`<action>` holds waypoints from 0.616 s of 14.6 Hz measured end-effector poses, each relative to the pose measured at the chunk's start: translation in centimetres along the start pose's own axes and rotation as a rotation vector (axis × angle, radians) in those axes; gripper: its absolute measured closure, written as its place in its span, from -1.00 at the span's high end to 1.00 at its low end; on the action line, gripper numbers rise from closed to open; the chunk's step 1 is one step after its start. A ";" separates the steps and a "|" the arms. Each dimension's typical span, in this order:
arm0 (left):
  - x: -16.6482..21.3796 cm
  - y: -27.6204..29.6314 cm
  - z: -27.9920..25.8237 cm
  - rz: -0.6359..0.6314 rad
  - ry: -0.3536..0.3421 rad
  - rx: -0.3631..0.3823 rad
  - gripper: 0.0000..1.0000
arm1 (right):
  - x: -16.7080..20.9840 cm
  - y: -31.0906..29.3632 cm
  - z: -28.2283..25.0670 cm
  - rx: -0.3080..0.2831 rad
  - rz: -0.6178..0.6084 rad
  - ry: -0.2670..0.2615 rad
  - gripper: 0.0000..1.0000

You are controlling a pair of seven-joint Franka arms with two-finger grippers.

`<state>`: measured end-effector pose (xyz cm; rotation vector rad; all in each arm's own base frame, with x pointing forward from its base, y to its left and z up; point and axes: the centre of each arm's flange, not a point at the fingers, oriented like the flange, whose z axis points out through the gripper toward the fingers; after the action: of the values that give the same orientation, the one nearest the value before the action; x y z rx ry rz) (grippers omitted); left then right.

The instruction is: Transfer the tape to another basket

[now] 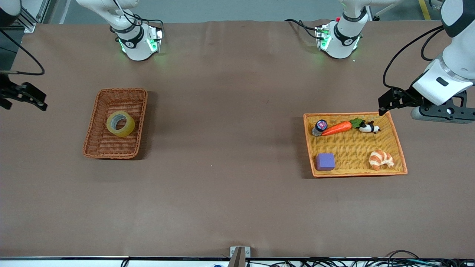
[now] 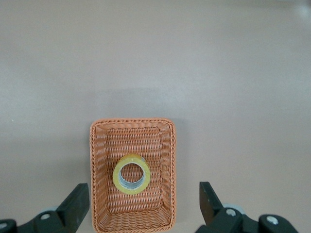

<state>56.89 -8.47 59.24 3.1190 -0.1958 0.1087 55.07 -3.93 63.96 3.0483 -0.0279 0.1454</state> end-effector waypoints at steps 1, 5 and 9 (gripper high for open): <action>0.0 0.0 0.0 0.000 0.000 0.000 1.00 | -0.1 -0.1 -0.8 0.004 0.003 -0.007 1.00; 0.0 0.0 0.0 0.000 0.000 0.000 1.00 | -0.8 -0.6 -1.4 0.050 0.043 -0.066 1.00; 0.0 0.0 0.0 0.000 0.000 0.000 1.00 | -0.9 -0.3 -1.8 0.071 0.068 -0.063 1.00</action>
<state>56.89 -8.46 59.25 3.1190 -0.1956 0.1089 54.05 -3.42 65.62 3.1228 -0.1343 0.0560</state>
